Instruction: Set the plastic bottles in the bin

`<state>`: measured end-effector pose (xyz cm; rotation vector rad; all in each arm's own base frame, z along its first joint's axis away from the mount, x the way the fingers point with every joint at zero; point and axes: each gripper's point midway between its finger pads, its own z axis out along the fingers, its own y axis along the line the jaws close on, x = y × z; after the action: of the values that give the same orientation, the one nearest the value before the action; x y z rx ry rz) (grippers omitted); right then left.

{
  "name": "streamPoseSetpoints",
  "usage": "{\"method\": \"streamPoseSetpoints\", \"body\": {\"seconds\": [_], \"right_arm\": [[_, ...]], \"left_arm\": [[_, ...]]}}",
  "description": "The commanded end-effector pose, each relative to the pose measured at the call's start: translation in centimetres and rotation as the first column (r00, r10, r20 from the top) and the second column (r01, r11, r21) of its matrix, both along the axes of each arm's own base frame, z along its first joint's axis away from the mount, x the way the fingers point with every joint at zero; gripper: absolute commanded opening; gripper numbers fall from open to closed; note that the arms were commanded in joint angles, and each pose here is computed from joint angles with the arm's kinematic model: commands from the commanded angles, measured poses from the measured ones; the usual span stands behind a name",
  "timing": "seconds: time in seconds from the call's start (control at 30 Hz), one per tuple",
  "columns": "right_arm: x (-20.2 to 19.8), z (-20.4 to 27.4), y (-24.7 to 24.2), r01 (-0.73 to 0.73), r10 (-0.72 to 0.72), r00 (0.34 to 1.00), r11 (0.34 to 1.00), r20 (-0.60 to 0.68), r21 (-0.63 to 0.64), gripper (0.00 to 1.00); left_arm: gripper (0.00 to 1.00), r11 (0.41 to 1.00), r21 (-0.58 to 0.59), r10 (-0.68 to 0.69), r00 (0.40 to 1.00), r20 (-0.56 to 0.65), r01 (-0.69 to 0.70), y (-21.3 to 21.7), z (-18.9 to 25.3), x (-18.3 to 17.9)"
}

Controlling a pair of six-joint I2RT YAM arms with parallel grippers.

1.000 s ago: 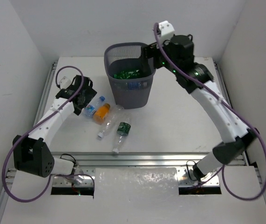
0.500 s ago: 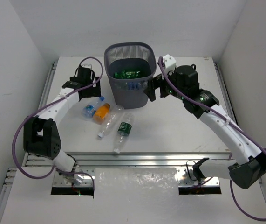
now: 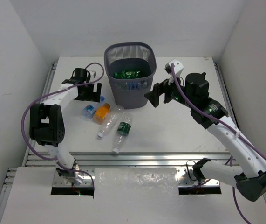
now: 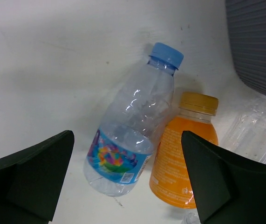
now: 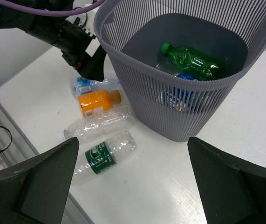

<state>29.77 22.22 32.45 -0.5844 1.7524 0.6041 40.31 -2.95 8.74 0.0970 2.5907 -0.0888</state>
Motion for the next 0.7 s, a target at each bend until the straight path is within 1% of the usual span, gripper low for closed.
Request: {"method": "streamPoseSetpoints", "body": {"seconds": [0.0, 0.07, 0.13, 0.2, 0.23, 0.27, 0.3, 0.33, 0.37, 0.4, 0.43, 0.47, 0.53, 0.57, 0.6, 0.63, 0.67], "right_arm": [[-0.5, 1.3, 0.6, -0.038, 0.036, 0.999, 0.998, 0.035, 0.053, 0.99], [-0.7, 1.5, 0.7, -0.045, 0.043, 0.998, 0.997, 0.037, 0.06, 0.99], [-0.7, 1.4, 0.9, -0.054, 0.051, 0.998, 0.997, 0.034, 0.064, 0.99], [-0.7, 1.4, 0.9, -0.054, 0.052, 0.998, 0.996, 0.033, 0.07, 0.99], [-0.8, 1.4, 1.0, -0.058, 0.056, 0.998, 0.996, 0.03, 0.073, 0.99], [-0.8, 1.4, 1.0, -0.059, 0.057, 0.998, 0.995, 0.028, 0.075, 0.99], [-0.8, 1.3, 1.2, -0.063, 0.061, 0.998, 0.995, 0.023, 0.083, 0.99], [-0.9, 1.1, 1.4, -0.071, 0.069, 0.997, 0.994, 0.017, 0.085, 0.99], [-0.9, 1.3, 1.4, -0.072, 0.07, 0.997, 0.993, 0.022, 0.091, 0.99], [-0.9, 1.3, 1.5, -0.073, 0.072, 0.997, 0.993, 0.015, 0.095, 0.99], [-0.9, 1.3, 1.6, -0.076, 0.075, 0.997, 0.992, 0.014, 0.098, 0.99], [-1.0, 1.5, 1.7, -0.083, 0.082, 0.997, 0.991, 0.011, 0.101, 0.99], [-1.0, 1.7, 1.8, -0.09, 0.09, 0.996, 0.99, 0.006, 0.105, 0.99], [-1.1, 2.1, 1.9, -0.093, 0.093, 0.996, 0.99, 0.008, 0.11, 0.99], [-1.3, 2.3, 2.1, -0.106, 0.106, 0.994, 0.987, 0.003, 0.12, 0.99], [-1.6, 2.9, 2.3, -0.12, 0.12, 0.993, 0.984, 0.007, 0.133, 0.99], [-1.8, 3.3, 2.7, -0.137, 0.139, 0.99, 0.978, -0.005, 0.158, 0.99]], "left_arm": [[0.96, 1.0, -0.021, -0.002, 1.0, -0.024, 0.002, -0.3, -1.1, 0.0], [0.95, 0.999, 0.018, 0.037, 0.998, -0.053, -0.037, 0.6, -2.4, -0.4], [0.91, 0.997, 0.031, 0.069, 0.995, -0.077, -0.067, 1.0, -3.4, -0.7], [0.91, 0.99, 0.073, 0.124, 0.988, -0.088, -0.118, 2.2, -4.3, -1.0], [0.87, 0.986, 0.093, 0.146, 0.986, -0.079, -0.138, 2.8, -4.5, -0.9], [0.83, 0.976, 0.113, 0.197, 0.977, -0.08, -0.188, 3.6, -4.8, -1.0], [0.7, 0.967, 0.119, 0.236, 0.968, -0.087, -0.225, 4.3, -5.3, -1.1], [0.6, 0.96, 0.133, 0.26, 0.961, -0.09, -0.248, 4.9, -5.4, -1.1], [0.54, 0.956, 0.129, 0.278, 0.956, -0.096, -0.265, 5.0, -5.6, -1.0], [0.51, 0.954, 0.13, 0.284, 0.952, -0.114, -0.269, 4.9, -6.1, -1.1], [0.42, 0.954, 0.129, 0.286, 0.951, -0.118, -0.271, 4.9, -6.1, -1.1], [0.38, 0.951, 0.126, 0.298, 0.948, -0.114, -0.283, 4.9, -5.9, -1.1], [0.19, 0.937, 0.131, 0.338, 0.936, -0.098, -0.325, 6.1, -5.0, -1.3], [0.06, 0.926, 0.139, 0.365, 0.927, -0.084, -0.352, 6.5, -4.3, -1.3], [0.0, 0.915, 0.133, 0.389, 0.92, -0.044, -0.381, 6.8, -2.2, -1.5], [0.0, 0.903, 0.139, 0.414, 0.91, -0.019, -0.407, 7.3, -1.1, -1.9], [0.0, 0.894, 0.088, 0.436, 0.898, 0.056, -0.44, 7.1, 2.2, -2.1]]}}
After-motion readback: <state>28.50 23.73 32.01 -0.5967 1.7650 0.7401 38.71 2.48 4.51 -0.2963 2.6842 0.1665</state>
